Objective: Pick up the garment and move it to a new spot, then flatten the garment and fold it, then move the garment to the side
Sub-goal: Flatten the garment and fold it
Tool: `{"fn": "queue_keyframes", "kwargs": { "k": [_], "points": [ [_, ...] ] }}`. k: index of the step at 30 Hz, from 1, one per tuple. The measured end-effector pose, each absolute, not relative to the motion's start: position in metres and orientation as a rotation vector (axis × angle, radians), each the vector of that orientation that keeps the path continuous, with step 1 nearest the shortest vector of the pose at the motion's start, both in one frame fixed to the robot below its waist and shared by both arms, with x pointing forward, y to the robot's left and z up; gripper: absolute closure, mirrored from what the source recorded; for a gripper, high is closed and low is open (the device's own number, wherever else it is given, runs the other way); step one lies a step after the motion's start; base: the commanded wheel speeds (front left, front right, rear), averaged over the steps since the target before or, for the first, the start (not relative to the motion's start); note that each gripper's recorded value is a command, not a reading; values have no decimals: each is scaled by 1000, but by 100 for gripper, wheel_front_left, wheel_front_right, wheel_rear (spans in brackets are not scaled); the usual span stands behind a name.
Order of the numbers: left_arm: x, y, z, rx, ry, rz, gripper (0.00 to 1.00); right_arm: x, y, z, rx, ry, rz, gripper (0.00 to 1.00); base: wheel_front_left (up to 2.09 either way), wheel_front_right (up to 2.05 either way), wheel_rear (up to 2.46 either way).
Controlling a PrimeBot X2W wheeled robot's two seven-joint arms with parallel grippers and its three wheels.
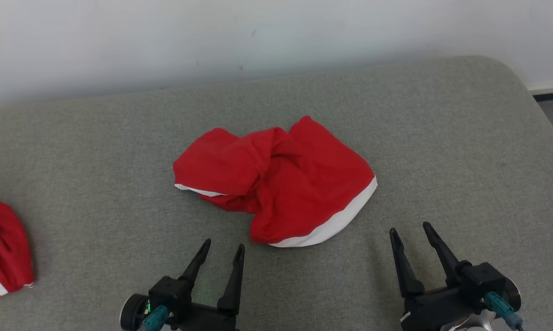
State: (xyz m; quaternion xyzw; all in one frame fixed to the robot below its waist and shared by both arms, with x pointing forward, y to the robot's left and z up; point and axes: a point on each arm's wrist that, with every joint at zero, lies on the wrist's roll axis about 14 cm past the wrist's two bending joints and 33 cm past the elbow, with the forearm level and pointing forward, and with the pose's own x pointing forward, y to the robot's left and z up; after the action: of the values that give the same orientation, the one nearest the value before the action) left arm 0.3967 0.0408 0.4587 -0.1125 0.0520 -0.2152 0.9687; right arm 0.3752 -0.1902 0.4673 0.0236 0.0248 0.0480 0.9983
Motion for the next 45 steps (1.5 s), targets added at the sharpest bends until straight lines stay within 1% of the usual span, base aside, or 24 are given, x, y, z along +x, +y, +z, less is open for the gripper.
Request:
{"fn": "queue_keyframes", "kwargs": {
  "k": [6, 11, 16, 23, 24, 25, 26, 37, 39, 41, 45],
  "points": [
    [413, 13, 445, -270, 152, -509, 0, 383, -201, 456, 42, 82, 72, 0, 0, 0, 0],
    [416, -1, 425, -306, 220, -538, 0, 385, -210, 448, 37, 107, 47, 0, 0, 0, 0],
    [416, -14, 417, -320, 248, -577, 0, 384, -217, 442, 37, 127, 26, 0, 0, 0, 0],
    [426, -19, 431, -326, 198, -592, 0, 385, -218, 442, 35, 127, 23, 0, 0, 0, 0],
    [426, -19, 433, -326, 193, -593, 15, 385, -218, 442, 35, 126, 23, 0, 0, 0, 0],
    [427, -19, 435, -319, 184, -594, 53, 385, -219, 442, 35, 126, 22, 0, 0, 0, 0],
    [429, -19, 439, -314, 170, -595, 100, 385, -219, 443, 35, 126, 21, 0, 0, 0, 0],
    [426, 2, 470, -293, 67, -547, 100, 376, -219, 451, 56, 102, 5, 0, 0, 0, 0],
    [420, 22, 480, -280, 35, -493, 100, 372, -210, 452, 70, 95, 19, 0, 0, 0, 0],
    [418, 28, 481, -274, 33, -477, 100, 371, -207, 453, 73, 92, 26, 0, 0, 0, 0],
    [408, 57, 480, -254, 28, -394, 100, 371, -192, 455, 87, 83, 60, 0, 0, 0, 0]
  ]
}}
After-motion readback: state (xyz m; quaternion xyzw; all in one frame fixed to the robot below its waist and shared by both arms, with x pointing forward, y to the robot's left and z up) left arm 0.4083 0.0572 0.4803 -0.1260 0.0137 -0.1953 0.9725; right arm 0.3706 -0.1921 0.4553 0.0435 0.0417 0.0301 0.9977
